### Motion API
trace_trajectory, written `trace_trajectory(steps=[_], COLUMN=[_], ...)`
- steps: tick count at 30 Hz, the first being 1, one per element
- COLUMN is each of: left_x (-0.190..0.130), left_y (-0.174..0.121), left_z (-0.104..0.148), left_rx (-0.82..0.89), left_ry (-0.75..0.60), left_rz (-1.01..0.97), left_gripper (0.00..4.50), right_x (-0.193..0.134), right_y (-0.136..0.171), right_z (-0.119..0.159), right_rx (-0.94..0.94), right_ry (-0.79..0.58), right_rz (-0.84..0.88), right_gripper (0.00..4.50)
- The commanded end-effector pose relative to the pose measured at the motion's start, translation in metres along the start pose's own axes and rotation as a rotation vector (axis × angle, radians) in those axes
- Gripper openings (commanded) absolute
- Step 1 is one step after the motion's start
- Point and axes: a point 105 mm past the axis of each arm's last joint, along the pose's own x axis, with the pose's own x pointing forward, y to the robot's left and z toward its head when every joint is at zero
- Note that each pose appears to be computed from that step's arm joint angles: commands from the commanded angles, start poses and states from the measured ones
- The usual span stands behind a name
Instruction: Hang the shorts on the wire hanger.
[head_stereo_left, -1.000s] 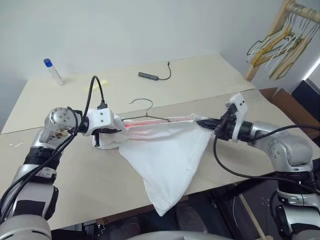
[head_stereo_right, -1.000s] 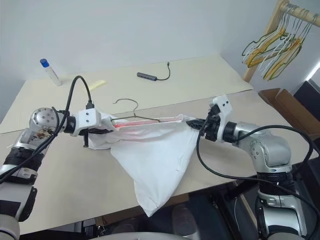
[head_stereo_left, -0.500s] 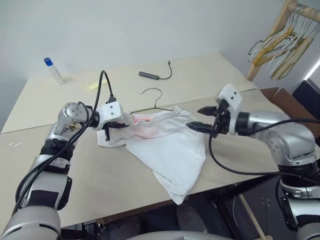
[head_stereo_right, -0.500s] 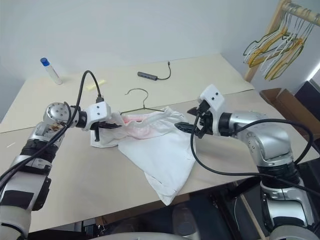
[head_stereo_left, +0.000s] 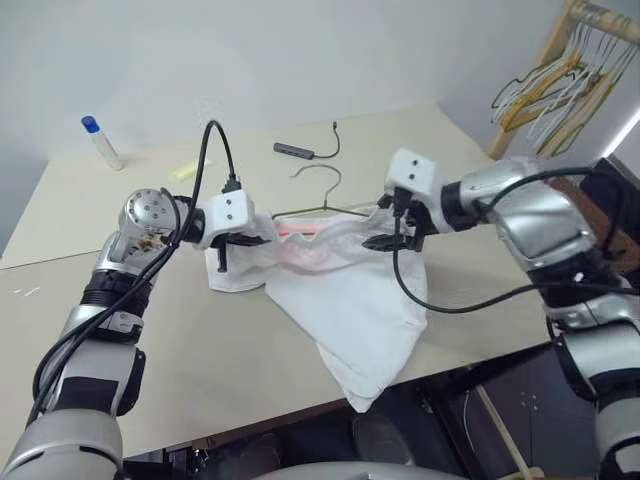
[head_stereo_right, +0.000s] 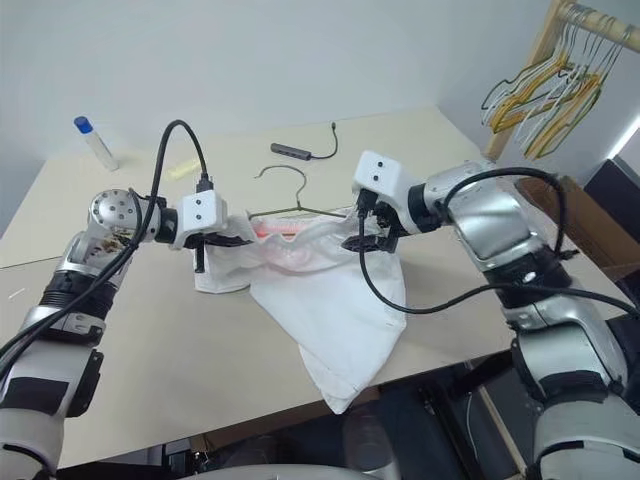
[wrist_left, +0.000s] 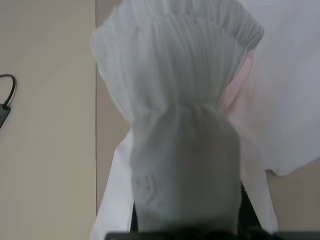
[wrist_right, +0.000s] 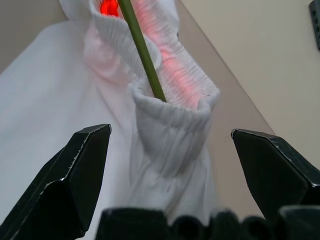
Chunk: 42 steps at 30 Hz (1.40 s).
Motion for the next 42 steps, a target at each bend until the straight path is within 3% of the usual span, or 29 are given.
trace_trajectory(steps=[1,4,15,16,22,30,34,38,42], left_x=[-0.011,-0.013,-0.015,-0.015,-0.019,-0.041,-0.059,-0.076,-0.075], left_y=[0.009,0.008,0.003,0.002,0.001,0.052,0.075,0.084,0.062], left_z=[0.017,0.019,0.021,0.023,0.036,0.044,0.057,0.101,0.135], left_rx=[0.043,0.051,0.043,0.035,-0.024,-0.037,-0.056,-0.235,-0.377], left_ry=[-0.050,-0.053,-0.078,-0.095,-0.217,-0.267,-0.326,-0.633,-0.841], left_rz=[0.036,0.038,0.010,-0.010,-0.064,0.194,0.314,0.339,0.226], left_gripper=[0.00,0.00,0.00,0.29,2.07,4.44,4.44,4.44,4.44], right_x=[0.000,0.004,0.001,-0.001,-0.018,-0.048,-0.057,-0.071,-0.100], right_y=[-0.006,-0.003,0.003,0.004,0.013,0.041,0.057,0.060,0.050], right_z=[0.010,0.007,0.001,0.001,-0.002,-0.037,-0.058,-0.090,-0.107], right_rx=[-0.078,-0.113,-0.074,-0.048,0.065,0.346,0.515,0.724,0.896], right_ry=[0.020,0.055,0.050,0.036,-0.016,-0.043,-0.049,-0.024,-0.028], right_rz=[0.035,0.089,0.144,0.148,0.182,0.147,0.062,-0.157,-0.400], right_gripper=[4.47,3.92,0.36,0.20,0.09,0.09,0.09,0.09,0.09])
